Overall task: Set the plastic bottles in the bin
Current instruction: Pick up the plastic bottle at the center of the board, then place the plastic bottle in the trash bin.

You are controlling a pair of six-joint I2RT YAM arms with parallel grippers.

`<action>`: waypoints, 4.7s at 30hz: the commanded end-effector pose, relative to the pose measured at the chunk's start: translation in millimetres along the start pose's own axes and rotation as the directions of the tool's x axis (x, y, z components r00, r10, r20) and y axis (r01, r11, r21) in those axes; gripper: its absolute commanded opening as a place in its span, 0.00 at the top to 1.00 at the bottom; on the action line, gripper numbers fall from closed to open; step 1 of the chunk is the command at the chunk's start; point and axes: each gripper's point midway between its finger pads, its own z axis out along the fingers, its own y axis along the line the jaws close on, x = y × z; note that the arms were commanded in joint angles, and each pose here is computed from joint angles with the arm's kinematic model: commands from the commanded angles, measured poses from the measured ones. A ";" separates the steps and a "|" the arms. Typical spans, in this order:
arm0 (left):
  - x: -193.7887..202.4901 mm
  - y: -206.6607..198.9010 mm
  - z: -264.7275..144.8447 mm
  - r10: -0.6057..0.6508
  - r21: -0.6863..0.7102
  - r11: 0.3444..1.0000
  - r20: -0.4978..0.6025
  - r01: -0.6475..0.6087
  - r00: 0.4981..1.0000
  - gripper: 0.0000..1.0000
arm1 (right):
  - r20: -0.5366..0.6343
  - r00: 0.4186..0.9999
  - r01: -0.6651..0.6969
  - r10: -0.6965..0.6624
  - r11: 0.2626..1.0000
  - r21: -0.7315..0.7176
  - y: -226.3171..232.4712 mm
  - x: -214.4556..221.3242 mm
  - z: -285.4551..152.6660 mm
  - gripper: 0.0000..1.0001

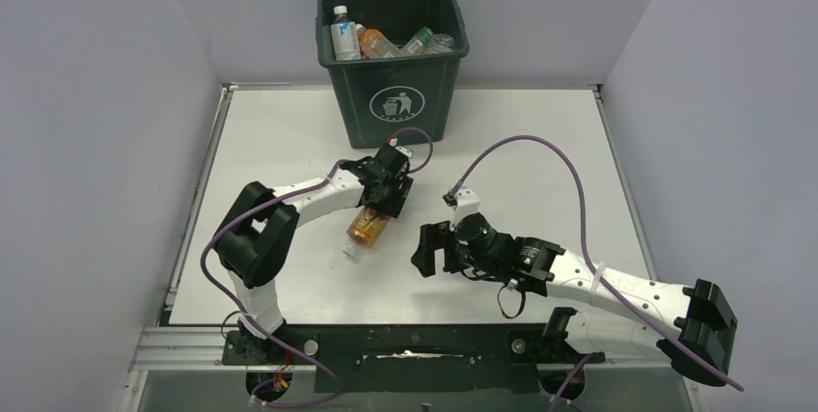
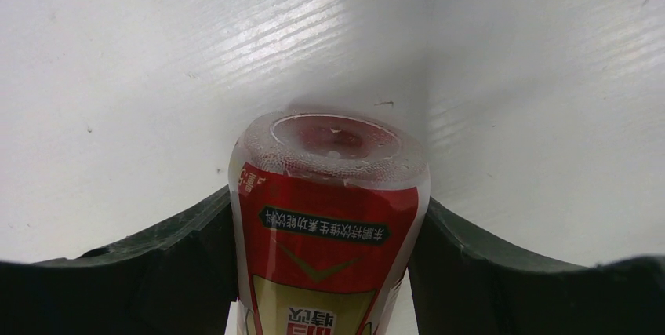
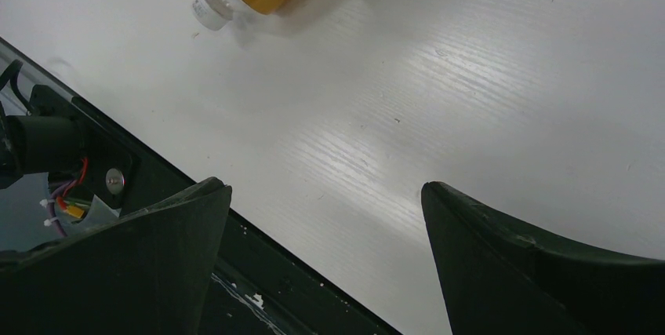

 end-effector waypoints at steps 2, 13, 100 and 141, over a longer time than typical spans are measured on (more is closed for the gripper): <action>-50.8 -8.6 -27.1 -0.026 0.045 0.999 0.135 0.020 0.991 0.52 | 0.049 0.999 -0.012 0.012 1.000 -0.008 4.6 -14.4 -1.3 0.02; -96.8 -9.0 -78.2 -0.056 0.090 0.995 0.243 0.036 0.968 0.54 | 0.045 0.999 -0.009 0.009 1.000 -0.008 5.9 -15.2 0.3 0.02; -428.1 185.0 -208.2 -0.751 0.771 0.635 0.605 0.039 0.263 0.16 | -0.005 1.000 -0.007 0.007 0.999 0.032 -3.1 -4.0 6.6 0.02; -216.2 159.5 -332.6 -0.419 0.358 0.908 0.770 0.217 0.482 0.05 | 0.356 0.919 0.023 -0.169 0.924 0.381 -57.7 -190.0 -94.1 0.03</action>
